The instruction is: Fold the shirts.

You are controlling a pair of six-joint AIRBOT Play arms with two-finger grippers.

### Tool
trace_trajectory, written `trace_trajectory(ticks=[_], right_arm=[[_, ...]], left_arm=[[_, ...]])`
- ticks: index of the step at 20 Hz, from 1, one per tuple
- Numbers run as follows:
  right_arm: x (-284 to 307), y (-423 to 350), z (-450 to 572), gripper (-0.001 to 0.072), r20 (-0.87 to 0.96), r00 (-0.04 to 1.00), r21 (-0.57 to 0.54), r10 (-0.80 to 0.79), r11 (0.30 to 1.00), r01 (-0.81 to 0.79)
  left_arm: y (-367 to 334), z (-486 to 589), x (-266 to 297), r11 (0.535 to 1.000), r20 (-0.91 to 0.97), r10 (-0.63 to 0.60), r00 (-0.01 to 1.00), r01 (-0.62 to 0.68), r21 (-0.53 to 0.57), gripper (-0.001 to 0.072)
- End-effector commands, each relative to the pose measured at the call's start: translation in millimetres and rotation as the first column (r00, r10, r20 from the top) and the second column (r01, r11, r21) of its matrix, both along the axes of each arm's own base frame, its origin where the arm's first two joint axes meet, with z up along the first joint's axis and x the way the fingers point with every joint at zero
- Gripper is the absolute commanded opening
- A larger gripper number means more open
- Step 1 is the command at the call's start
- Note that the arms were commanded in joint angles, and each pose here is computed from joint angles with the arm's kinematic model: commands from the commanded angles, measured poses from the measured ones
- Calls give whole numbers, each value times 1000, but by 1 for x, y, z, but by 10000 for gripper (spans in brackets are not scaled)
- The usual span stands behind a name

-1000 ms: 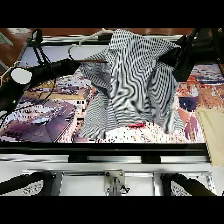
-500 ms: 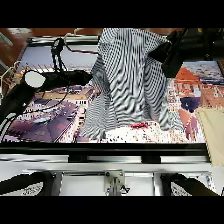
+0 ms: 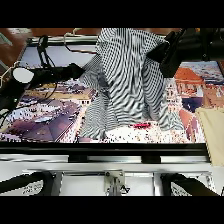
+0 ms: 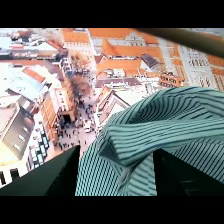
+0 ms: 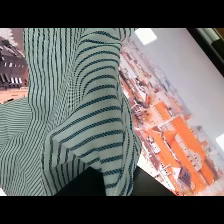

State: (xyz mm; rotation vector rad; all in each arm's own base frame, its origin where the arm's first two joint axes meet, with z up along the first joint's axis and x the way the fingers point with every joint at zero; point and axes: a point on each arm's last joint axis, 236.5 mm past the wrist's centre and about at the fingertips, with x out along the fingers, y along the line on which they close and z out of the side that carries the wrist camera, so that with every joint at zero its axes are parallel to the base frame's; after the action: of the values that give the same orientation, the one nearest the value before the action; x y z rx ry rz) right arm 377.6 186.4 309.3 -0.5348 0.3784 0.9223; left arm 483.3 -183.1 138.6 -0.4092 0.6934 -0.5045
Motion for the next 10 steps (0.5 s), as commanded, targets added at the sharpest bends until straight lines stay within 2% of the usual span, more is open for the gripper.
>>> trace_trajectory(ticks=[1,3,4,5,8,10], right_arm=[[0,0,-1,60,-6,1000,1,-4,1000,4],[1,0,-1,60,-10,1000,4,-7,1000,7],[1,0,-1,60,-11,1000,4,-8,1000,8],[0,0,-1,60,-14,1000,6,-9,1000,9],[0,0,-1,60,-14,1000,5,-9,1000,9],[0,0,-2,60,-14,1000,5,-9,1000,9]], left_arm=[[1,-13,-28,997,-119,-73,990,68,-43,560],[-13,-4,-40,991,-85,-92,992,84,-102,591],[-17,5,-43,988,-53,-76,996,68,-140,625],[-16,15,-42,986,-20,-53,998,49,-161,626],[-10,35,-43,985,36,-20,999,26,-171,677],[-14,39,-52,984,35,-50,998,55,-168,677]])
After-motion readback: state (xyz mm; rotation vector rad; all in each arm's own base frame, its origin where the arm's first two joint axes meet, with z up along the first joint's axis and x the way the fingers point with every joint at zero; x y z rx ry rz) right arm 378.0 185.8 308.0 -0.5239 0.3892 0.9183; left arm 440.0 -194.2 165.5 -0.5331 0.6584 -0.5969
